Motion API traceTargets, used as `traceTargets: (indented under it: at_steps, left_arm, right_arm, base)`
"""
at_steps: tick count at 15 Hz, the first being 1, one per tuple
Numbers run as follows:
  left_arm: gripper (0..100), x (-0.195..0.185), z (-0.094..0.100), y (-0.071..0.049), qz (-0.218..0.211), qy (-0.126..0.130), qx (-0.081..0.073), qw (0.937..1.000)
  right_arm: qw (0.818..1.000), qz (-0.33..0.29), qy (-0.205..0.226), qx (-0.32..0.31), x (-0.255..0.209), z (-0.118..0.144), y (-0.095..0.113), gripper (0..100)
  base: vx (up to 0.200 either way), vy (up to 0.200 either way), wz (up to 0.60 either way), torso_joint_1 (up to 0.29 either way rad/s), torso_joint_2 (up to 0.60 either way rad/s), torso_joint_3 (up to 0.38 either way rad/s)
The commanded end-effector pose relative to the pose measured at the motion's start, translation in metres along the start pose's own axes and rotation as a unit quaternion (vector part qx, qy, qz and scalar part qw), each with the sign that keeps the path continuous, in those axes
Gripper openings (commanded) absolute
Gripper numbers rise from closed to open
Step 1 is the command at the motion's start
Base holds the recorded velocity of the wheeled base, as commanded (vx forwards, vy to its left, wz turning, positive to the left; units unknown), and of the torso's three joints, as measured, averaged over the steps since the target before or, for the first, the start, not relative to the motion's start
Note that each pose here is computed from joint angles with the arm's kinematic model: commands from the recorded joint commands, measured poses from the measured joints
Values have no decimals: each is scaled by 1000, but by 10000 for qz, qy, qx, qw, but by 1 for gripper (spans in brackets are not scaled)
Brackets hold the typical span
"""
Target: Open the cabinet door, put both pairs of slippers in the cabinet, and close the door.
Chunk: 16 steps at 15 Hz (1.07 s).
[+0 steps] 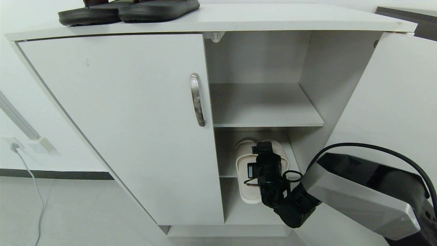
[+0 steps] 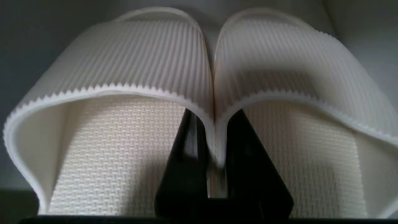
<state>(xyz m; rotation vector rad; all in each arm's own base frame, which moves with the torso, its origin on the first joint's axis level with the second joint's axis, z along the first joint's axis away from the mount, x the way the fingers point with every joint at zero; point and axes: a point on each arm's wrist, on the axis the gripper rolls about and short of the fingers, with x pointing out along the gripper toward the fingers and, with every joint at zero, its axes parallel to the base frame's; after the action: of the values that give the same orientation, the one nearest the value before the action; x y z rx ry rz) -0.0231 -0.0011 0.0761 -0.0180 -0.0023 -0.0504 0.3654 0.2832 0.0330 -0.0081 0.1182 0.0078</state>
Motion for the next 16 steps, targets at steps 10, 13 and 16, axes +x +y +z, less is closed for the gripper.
traceTargets:
  at_steps: [10, 13, 16]
  left_arm:
    - [0, 0, 0, 0, -1, 6, -10, 10000]
    - [0, 0, 0, 0, -1, -1, -9, 10000]
    - [0, 0, 0, 0, -1, 6, -10, 10000]
  right_arm:
    - [9993, -232, -164, 242, 56, 17, 3, 0]
    - [9994, -251, -116, 215, 57, 13, 2, 100]
    - [9996, -257, 38, 100, 52, 7, -2, 100]
  base:
    - [0, 0, 0, 0, 0, 0]
    - [0, 0, 0, 0, 0, 0]
    - [0, 0, 0, 0, 0, 0]
